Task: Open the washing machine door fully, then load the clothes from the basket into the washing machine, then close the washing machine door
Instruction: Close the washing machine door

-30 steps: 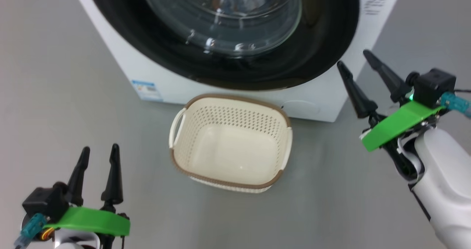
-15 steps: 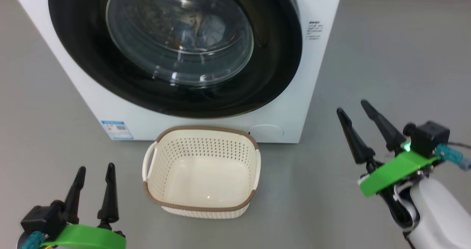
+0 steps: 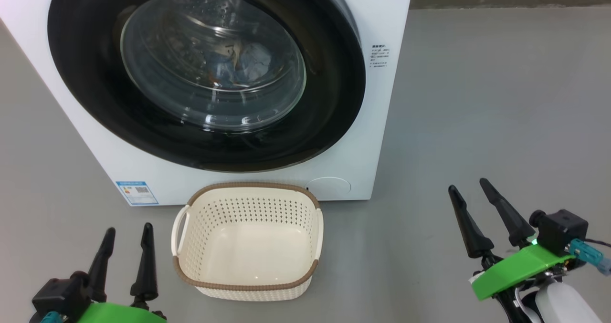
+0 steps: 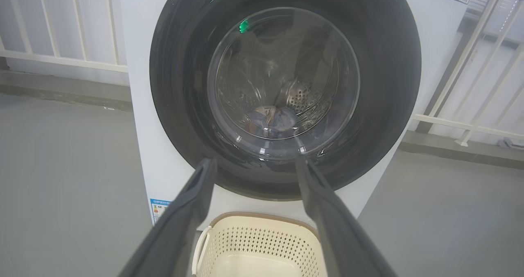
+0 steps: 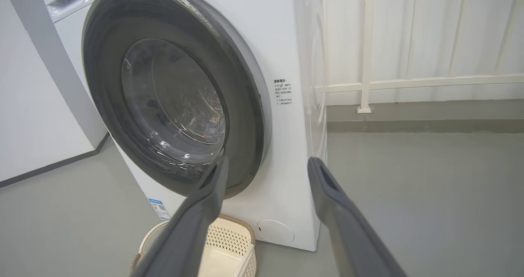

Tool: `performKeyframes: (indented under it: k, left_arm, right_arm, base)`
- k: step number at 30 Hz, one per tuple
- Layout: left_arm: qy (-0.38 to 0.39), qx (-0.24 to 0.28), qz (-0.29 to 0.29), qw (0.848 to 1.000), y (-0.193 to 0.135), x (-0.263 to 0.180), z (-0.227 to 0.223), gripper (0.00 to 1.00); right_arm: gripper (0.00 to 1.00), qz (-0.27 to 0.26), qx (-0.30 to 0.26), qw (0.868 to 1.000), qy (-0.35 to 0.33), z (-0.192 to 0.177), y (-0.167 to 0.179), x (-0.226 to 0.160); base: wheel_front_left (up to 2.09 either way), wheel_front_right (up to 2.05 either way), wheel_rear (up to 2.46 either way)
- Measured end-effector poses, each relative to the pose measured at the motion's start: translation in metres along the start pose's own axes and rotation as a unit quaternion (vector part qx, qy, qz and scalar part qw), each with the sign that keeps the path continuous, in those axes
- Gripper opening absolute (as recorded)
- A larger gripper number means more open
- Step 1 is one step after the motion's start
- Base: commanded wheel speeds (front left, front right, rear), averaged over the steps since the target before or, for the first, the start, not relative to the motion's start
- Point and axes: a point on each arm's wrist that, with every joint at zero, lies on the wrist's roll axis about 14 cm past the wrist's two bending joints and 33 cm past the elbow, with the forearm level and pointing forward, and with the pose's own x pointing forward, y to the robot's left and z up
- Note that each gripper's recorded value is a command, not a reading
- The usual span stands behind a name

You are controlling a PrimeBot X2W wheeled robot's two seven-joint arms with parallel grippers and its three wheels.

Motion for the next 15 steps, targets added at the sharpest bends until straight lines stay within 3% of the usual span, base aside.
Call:
performKeyframes:
  k: [15]
  left_arm:
    - [0.005,-0.009,-0.009,1.000,-0.006,0.000,-0.003,1.00]
  right_arm:
    - [1.00,-0.026,-0.008,1.000,-0.005,0.001,-0.012,-0.010]
  base:
    - [0.00,0.00,0.00]
